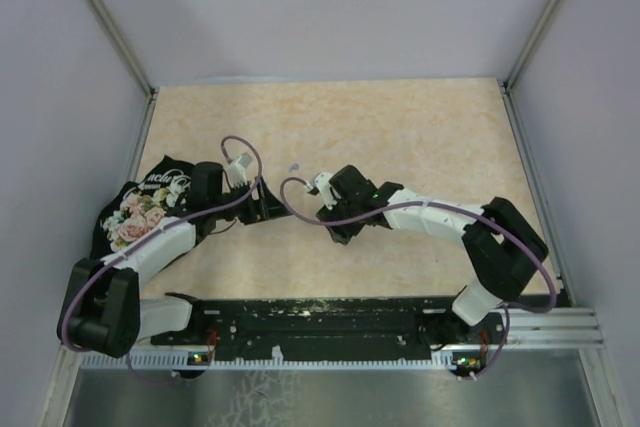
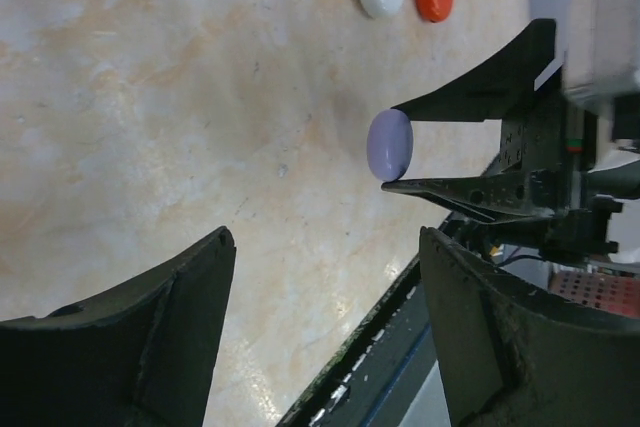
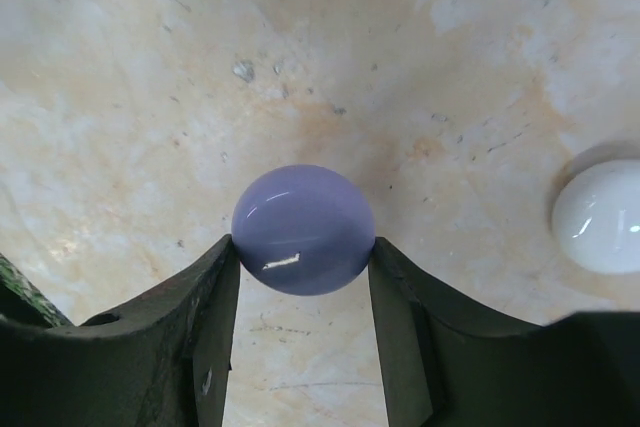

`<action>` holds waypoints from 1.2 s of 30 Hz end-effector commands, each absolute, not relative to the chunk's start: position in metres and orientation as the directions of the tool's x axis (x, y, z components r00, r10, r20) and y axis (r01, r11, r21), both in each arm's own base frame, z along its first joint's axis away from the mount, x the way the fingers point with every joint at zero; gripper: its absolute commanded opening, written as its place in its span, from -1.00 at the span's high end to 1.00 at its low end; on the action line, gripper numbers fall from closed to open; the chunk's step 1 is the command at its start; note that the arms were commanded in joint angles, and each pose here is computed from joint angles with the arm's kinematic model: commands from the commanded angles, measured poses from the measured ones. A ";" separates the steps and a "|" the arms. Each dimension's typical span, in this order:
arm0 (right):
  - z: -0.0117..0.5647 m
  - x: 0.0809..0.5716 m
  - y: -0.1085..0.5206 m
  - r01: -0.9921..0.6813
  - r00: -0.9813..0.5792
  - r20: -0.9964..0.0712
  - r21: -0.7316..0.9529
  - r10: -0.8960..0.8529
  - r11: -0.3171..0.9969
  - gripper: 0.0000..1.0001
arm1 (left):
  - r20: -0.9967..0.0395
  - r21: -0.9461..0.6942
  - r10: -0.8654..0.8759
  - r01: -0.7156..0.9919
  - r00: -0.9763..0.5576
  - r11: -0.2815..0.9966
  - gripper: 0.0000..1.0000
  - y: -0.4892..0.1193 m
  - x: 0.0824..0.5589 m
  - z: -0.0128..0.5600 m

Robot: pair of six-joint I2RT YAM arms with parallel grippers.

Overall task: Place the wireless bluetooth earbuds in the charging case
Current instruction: Pick up the charging case at the center of the board.

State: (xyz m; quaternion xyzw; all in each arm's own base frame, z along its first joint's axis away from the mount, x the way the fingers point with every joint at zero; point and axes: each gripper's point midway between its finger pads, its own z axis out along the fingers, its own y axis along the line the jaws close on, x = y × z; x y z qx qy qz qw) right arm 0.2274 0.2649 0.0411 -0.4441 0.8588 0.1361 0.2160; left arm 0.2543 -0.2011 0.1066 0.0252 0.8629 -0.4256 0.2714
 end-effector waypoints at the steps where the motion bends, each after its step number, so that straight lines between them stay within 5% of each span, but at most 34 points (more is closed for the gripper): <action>1: 0.105 0.241 0.301 -0.819 -0.427 -0.734 0.066 -0.528 0.570 0.45 | -0.474 -0.807 -0.216 0.323 -0.854 0.495 -0.55 -0.218 0.246 0.131; 12: 0.165 0.239 0.321 -0.854 -0.255 -0.903 0.042 -0.346 0.518 0.46 | -0.549 -0.810 -0.199 0.458 -0.812 0.368 -0.42 -0.249 0.237 0.184; 23: 0.194 0.231 0.334 -0.891 -0.147 -0.953 0.011 -0.264 0.453 0.48 | -0.571 -0.800 -0.164 0.500 -0.804 0.332 -0.24 -0.270 0.234 0.195; 36: 0.209 0.225 0.334 -0.898 -0.101 -0.971 -0.004 -0.215 0.439 0.49 | -0.613 -0.765 -0.110 0.554 -0.782 0.327 0.29 -0.280 0.234 0.199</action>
